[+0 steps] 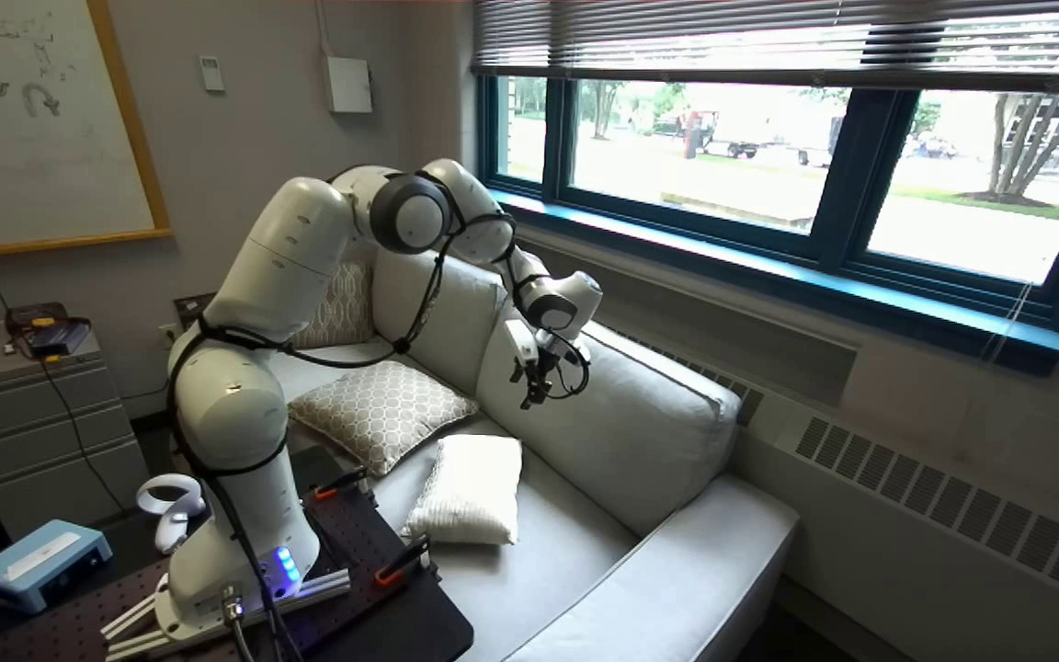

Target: Place the small pillow against the right armrest, move the pillow in the middle of the couch to the right side of the couch

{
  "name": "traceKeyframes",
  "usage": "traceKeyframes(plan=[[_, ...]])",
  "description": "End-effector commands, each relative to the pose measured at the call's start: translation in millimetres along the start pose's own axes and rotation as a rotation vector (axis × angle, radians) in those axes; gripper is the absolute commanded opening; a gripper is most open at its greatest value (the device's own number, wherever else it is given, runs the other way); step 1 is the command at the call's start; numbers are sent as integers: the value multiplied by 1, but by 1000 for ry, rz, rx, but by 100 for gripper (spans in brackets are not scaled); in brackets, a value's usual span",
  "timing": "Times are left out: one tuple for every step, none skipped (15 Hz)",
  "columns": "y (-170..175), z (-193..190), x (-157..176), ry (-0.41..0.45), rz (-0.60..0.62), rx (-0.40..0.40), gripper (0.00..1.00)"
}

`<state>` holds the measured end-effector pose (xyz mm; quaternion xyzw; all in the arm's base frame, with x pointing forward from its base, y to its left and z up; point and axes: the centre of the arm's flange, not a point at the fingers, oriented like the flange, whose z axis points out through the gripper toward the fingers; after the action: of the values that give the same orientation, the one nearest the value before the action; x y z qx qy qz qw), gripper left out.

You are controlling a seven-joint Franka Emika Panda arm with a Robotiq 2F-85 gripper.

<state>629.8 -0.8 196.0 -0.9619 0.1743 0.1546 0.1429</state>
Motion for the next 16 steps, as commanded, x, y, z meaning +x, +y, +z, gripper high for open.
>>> traceKeyframes(plan=[[-4, 54, 76, -28, -52, -19, 100], [2, 71, 89, -40, -54, -27, 100], [9, 88, 101, -49, -51, -36, 100], [19, 106, 114, -56, -44, -43, 100], [26, 120, 121, -66, -35, -46, 100], [35, 139, 132, -74, -20, -45, 100], [41, 154, 140, -86, -11, -40, 100], [47, 174, 149, -102, -5, -35, 100], [51, 191, 153, -122, 6, -33, 100], [54, 208, 153, -150, 13, -27, 100], [56, 222, 150, -176, 17, -27, 100], [55, 230, 139, -211, 12, -12, 100], [52, 235, 128, -236, 12, -4, 100], [45, 228, 114, -255, 24, 16, 100], [61, 235, 106, -222, 16, -21, 100], [58, 237, 104, -227, 13, -21, 100]])
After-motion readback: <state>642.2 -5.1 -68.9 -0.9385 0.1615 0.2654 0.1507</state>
